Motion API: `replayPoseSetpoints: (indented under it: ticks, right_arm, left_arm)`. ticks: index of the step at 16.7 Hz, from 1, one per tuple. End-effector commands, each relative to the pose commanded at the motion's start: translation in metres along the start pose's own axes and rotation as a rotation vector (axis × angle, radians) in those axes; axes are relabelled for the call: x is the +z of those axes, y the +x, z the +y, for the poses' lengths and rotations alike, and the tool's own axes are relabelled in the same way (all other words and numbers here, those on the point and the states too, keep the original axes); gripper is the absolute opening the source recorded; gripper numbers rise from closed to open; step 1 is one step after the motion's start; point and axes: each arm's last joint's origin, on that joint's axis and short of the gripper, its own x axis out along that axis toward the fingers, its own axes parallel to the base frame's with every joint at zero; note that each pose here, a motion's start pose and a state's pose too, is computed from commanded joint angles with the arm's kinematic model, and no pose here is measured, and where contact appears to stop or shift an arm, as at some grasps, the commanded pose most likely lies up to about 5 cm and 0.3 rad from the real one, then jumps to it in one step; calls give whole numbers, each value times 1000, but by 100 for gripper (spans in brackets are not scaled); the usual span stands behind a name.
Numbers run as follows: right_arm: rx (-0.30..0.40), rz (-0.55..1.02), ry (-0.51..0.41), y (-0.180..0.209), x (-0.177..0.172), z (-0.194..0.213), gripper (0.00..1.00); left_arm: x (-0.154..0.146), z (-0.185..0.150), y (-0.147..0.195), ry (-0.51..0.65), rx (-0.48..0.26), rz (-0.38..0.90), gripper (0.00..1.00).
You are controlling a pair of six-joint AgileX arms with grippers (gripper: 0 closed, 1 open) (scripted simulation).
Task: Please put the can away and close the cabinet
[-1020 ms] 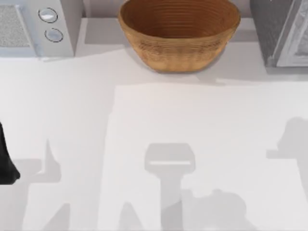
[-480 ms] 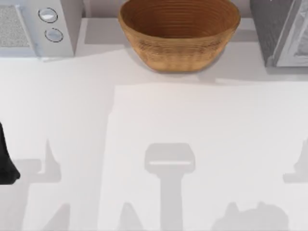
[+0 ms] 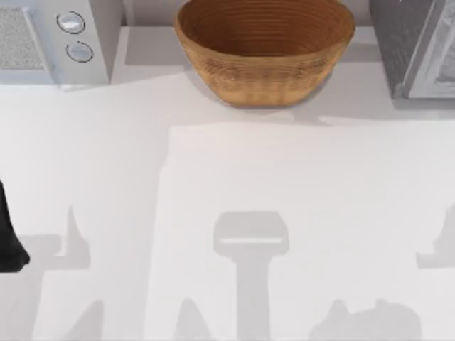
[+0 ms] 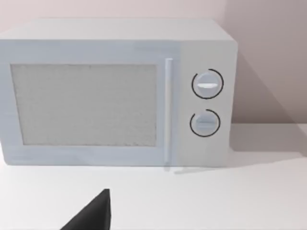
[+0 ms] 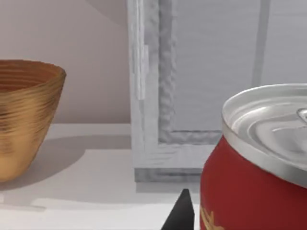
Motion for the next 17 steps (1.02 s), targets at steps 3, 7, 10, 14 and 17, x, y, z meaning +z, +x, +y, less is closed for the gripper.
replayPoseSetpoints:
  ticks: [3, 7, 10, 14, 17]
  right_arm:
    - [8, 11, 3, 1, 32, 2, 0]
    - [14, 16, 3, 11, 107, 6, 0]
    - [12, 15, 0, 30, 172, 12, 0]
    - [5, 11, -4, 69, 253, 22, 0]
    - [0, 3, -5, 101, 298, 32, 0]
  left_arm:
    - [0, 0, 0, 0, 0, 0, 100]
    - [0, 0, 0, 0, 0, 0, 100]
    - [0, 0, 0, 0, 0, 0, 100]
    - [0, 0, 0, 0, 0, 0, 100]
    - [0, 0, 0, 0, 0, 0, 100]
